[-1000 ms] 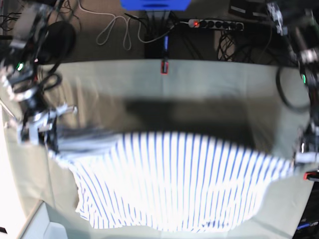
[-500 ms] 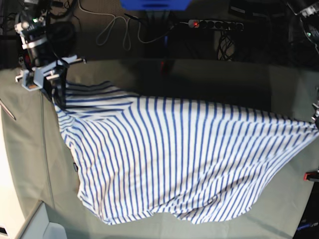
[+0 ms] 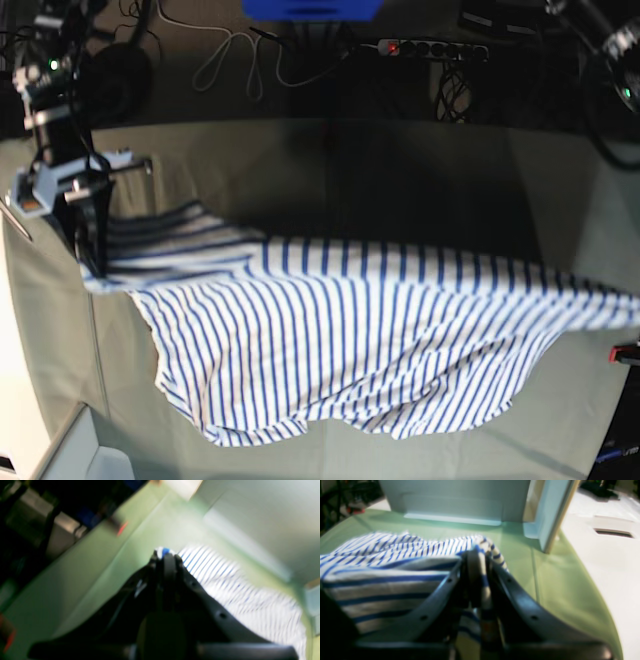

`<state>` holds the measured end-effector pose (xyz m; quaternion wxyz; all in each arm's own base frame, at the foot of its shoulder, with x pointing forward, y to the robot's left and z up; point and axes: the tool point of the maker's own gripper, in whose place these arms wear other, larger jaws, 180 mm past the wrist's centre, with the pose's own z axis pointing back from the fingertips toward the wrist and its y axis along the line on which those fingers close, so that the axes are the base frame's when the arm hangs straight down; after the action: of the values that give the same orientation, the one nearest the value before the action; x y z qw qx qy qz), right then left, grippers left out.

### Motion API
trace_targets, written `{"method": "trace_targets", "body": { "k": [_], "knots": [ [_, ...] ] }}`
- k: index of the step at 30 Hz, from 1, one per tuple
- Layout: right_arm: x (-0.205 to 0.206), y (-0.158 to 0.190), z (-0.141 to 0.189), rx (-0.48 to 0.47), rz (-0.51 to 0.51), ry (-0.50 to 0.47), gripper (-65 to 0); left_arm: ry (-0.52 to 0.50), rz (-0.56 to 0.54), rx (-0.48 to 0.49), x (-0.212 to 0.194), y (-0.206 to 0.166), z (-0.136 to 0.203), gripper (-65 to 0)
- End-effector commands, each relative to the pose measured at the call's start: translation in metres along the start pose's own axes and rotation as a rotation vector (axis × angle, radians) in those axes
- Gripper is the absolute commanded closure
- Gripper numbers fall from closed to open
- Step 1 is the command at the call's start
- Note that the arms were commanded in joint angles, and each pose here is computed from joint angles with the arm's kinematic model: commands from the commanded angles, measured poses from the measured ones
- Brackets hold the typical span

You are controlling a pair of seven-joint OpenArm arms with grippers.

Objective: Layout the t-shirt on the table in an organized manner, then fold the t-shirt properly
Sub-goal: 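Shake the lifted shirt with both grippers and lower it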

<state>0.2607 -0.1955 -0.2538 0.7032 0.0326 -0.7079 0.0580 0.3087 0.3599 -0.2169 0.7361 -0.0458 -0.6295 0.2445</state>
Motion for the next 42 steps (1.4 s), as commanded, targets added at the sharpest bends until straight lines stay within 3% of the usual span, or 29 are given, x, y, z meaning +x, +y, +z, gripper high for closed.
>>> {"method": "trace_targets", "body": {
  "k": [1,9,13,18,23,28,31,34,38,42],
  "knots": [
    [0.016,-0.009,-0.006,-0.008,0.026,-0.037,0.0,-0.066,-0.013,-0.031,0.022,-0.011,-0.006,-0.3],
    [0.023,-0.027,-0.097,0.036,0.073,0.086,0.0,-0.038,0.005,-0.189,0.046,-0.073,-0.085,-0.3],
    [0.041,-0.054,-0.14,0.017,0.099,0.12,0.0,-0.022,0.011,-0.268,0.059,-0.114,-0.118,-0.3],
    [0.103,-0.063,-0.204,0.045,0.133,0.047,0.0,-0.018,0.008,-0.338,0.097,-0.173,-0.164,-0.3],
    [0.174,-0.079,-0.227,0.013,0.231,-0.054,0.0,-0.088,-0.039,-0.411,0.163,-0.232,-0.174,-0.3],
    [0.234,-0.1,-0.258,-0.026,0.214,-0.131,0.0,-0.209,-0.043,-0.476,0.225,-0.283,-0.176,-0.3],
    [0.27,-0.113,-0.251,-0.057,0.235,-0.214,0.0,-0.286,-0.074,-0.514,0.253,-0.304,-0.159,-0.3],
    [0.287,-0.114,-0.238,-0.077,0.274,-0.255,0.0,-0.317,-0.093,-0.518,0.261,-0.302,-0.151,-0.3],
    [0.247,-0.101,-0.222,-0.06,0.316,-0.207,0.0,-0.299,-0.122,-0.518,0.232,-0.294,-0.148,-0.3],
    [0.174,-0.081,-0.179,-0.05,0.339,-0.113,0.0,-0.303,-0.155,-0.459,0.188,-0.238,-0.129,-0.3]
  ]
}}
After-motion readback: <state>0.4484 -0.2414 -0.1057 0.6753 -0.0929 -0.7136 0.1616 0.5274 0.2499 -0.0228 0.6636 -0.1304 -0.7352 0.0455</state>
